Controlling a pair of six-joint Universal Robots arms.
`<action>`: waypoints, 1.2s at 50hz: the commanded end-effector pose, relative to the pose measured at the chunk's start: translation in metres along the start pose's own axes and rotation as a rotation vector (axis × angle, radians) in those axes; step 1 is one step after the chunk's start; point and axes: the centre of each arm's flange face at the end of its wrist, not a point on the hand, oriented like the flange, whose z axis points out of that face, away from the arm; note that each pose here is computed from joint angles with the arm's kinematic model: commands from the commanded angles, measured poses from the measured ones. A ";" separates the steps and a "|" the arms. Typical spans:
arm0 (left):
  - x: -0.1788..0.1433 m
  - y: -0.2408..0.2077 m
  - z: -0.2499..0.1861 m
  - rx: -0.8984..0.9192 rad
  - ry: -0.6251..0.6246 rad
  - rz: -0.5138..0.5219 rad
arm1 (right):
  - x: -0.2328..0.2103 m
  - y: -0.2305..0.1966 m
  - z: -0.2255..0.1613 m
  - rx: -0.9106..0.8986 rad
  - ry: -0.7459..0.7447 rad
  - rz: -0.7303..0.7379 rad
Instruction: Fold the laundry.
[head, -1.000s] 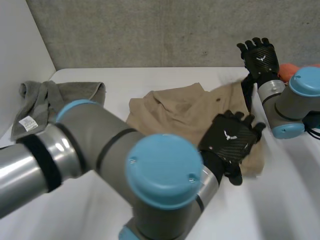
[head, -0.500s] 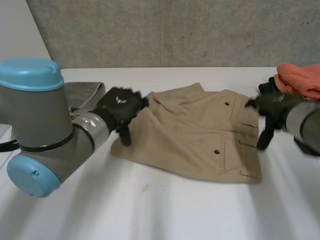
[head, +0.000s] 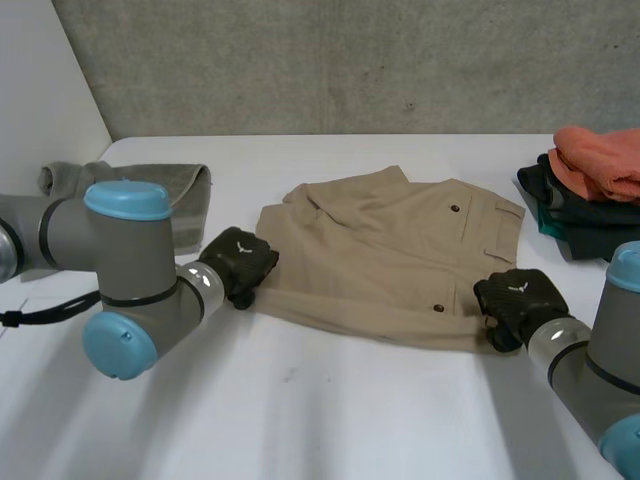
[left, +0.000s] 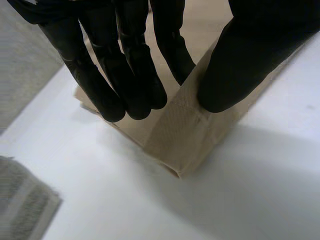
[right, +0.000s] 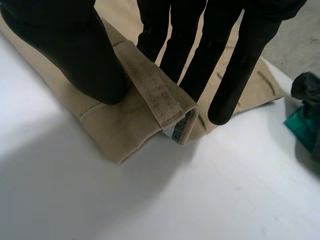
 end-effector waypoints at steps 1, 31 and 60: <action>-0.008 -0.035 -0.019 0.116 -0.022 -0.011 | 0.008 -0.033 -0.013 0.114 0.021 -0.020; -0.195 -0.232 -0.172 0.835 -0.557 -0.237 | 0.099 -0.278 -0.108 0.737 0.159 0.177; -0.144 -0.126 0.023 0.550 -0.397 -0.215 | 0.043 -0.162 0.092 0.491 0.269 0.033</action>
